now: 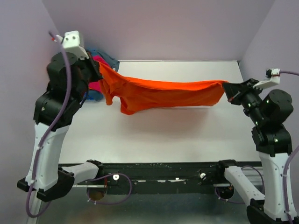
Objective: Fold and stack the t-shirts
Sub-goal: Flatten out the tshirt
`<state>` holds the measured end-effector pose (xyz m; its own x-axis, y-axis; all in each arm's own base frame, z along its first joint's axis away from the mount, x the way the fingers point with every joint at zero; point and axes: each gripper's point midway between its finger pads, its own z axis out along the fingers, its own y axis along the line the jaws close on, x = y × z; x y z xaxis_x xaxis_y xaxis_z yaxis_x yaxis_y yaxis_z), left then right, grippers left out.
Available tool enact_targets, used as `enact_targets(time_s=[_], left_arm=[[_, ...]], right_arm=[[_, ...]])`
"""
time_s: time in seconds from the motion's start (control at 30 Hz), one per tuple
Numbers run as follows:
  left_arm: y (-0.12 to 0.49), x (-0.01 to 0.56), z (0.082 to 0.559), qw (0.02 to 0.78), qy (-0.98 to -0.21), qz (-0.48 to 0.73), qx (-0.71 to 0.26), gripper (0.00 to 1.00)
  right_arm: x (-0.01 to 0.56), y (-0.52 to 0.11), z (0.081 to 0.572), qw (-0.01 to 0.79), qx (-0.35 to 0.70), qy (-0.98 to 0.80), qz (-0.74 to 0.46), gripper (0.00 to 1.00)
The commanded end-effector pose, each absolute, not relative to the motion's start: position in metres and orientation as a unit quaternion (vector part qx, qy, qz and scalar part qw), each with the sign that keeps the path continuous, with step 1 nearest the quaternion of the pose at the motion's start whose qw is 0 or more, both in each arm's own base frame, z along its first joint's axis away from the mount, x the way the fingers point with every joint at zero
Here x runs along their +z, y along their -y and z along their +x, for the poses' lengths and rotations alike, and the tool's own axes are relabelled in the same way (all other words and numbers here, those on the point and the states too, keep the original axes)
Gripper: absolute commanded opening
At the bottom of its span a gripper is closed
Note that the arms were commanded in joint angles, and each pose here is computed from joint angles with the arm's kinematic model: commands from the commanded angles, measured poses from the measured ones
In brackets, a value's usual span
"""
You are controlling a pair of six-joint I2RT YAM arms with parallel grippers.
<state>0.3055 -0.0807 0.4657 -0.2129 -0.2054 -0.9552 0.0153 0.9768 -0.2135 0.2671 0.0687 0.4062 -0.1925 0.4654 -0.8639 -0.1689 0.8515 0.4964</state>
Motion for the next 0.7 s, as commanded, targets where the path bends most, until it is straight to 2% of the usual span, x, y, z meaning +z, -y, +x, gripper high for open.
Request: enact_targets(time_s=[0.0, 0.13, 0.23, 0.4, 0.53, 0.6, 0.63, 0.67], left_arm=[[0.068, 0.561, 0.25, 0.72, -0.676, -0.044, -0.151, 0.0], [0.058, 0.603, 0.237, 0.759, -0.632, -0.047, -0.15, 0.0], [0.059, 0.606, 0.252, 0.764, -0.627, -0.054, -0.14, 0.0], [0.091, 0.524, 0.347, 0.706, -0.695, -0.079, -0.114, 0.0], [0.126, 0.464, 0.424, 0.646, -0.747, -0.073, -0.136, 0.0], [0.135, 0.471, 0.445, 0.645, -0.749, -0.063, -0.139, 0.0], [0.136, 0.49, 0.45, 0.657, -0.738, -0.06, -0.142, 0.0], [0.132, 0.534, 0.443, 0.689, -0.706, -0.061, -0.151, 0.0]], right_arm=[[0.434, -0.065, 0.231, 0.678, 0.248, -0.688, 0.073, 0.01], [0.458, -0.06, 0.215, 0.715, 0.249, -0.649, 0.074, 0.01], [0.445, -0.055, 0.232, 0.695, 0.235, -0.672, 0.098, 0.01], [0.391, -0.055, 0.291, 0.63, 0.218, -0.734, 0.131, 0.01], [0.367, -0.063, 0.344, 0.589, 0.218, -0.767, 0.13, 0.01], [0.37, -0.066, 0.367, 0.579, 0.217, -0.776, 0.125, 0.01], [0.39, -0.066, 0.374, 0.589, 0.22, -0.768, 0.12, 0.01], [0.398, -0.067, 0.381, 0.589, 0.223, -0.768, 0.117, 0.01]])
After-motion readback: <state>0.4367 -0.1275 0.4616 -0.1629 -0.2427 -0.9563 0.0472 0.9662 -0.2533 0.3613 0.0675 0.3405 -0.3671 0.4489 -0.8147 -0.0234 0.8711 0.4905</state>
